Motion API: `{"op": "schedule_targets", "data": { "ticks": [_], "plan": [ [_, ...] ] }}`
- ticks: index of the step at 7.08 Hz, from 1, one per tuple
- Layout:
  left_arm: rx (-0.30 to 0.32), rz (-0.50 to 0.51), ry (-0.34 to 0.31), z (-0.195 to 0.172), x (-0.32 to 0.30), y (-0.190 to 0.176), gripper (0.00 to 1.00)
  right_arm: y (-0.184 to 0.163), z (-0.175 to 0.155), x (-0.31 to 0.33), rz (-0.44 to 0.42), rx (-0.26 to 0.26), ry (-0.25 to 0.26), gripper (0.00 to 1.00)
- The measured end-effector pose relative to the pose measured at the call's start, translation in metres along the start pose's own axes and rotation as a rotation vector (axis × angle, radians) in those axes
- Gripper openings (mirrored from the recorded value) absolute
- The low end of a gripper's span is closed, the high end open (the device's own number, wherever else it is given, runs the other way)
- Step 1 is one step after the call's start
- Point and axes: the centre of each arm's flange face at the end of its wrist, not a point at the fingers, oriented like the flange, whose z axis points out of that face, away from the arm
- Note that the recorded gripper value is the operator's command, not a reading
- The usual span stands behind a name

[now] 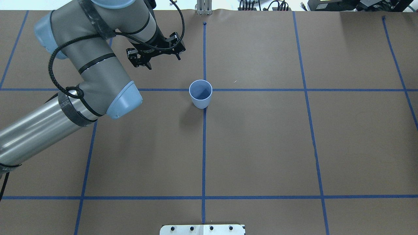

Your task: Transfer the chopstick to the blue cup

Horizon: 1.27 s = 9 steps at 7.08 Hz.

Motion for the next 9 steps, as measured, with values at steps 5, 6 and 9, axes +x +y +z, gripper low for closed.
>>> {"op": "schedule_targets", "data": {
  "ticks": [5, 6, 9],
  "plan": [
    [0.0, -0.002, -0.009, -0.003, 0.0, 0.0, 0.98, 0.0, 0.003, 0.023, 0.06, 0.014, -0.006, 0.64],
    [0.0, -0.002, -0.01, -0.003, 0.0, -0.001, 0.98, 0.0, 0.003, 0.024, 0.062, 0.013, -0.005, 0.6],
    [0.0, -0.001, -0.008, -0.006, 0.0, 0.001, 0.98, -0.002, 0.011, 0.031, 0.069, 0.026, 0.0, 0.54]
  ]
}}
